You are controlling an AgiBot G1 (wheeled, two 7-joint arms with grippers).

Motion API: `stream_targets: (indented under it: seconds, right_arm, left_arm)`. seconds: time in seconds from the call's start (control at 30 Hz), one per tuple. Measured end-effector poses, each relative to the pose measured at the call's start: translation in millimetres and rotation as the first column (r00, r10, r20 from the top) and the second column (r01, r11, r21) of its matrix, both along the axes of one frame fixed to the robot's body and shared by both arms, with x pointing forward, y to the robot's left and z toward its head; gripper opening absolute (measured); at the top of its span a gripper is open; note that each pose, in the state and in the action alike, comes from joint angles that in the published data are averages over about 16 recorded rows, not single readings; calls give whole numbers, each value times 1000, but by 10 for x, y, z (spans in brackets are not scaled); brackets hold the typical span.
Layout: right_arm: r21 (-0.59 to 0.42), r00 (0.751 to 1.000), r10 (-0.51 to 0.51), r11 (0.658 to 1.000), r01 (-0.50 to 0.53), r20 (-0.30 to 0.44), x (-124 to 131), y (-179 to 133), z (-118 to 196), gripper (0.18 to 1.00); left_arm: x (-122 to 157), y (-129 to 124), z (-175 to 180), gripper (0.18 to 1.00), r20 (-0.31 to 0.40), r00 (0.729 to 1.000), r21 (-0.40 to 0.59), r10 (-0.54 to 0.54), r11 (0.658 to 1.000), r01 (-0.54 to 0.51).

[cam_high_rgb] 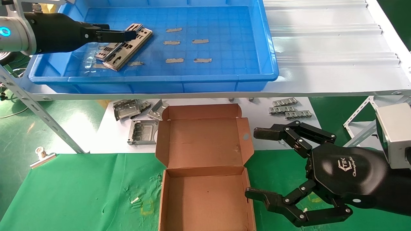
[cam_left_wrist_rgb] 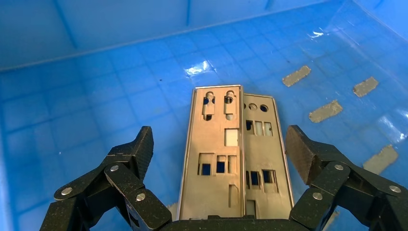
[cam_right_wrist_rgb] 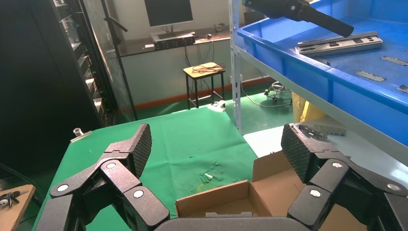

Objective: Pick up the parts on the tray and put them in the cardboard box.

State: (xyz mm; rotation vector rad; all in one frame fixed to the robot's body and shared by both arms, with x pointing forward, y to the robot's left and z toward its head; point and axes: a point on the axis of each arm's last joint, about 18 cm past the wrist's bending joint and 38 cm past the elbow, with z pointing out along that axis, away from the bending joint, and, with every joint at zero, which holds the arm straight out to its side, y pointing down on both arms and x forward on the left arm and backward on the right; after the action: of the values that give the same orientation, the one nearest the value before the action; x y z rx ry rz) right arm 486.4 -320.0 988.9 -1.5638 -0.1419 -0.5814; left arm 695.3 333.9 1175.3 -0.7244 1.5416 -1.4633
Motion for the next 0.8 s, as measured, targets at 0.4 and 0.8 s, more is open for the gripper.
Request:
stream_targets:
  seconds: [0.4, 0.8]
  right_arm:
    - [0, 1000, 0, 1000, 0, 0, 0, 0, 0, 1000]
    - [0, 1000, 0, 1000, 0, 0, 0, 0, 0, 1000]
  left_arm:
    - [59, -39, -11, 934, 4, 1000, -26, 11, 1000, -11]
    - [81, -50, -16, 736, 4, 1000, -36, 16, 999, -16]
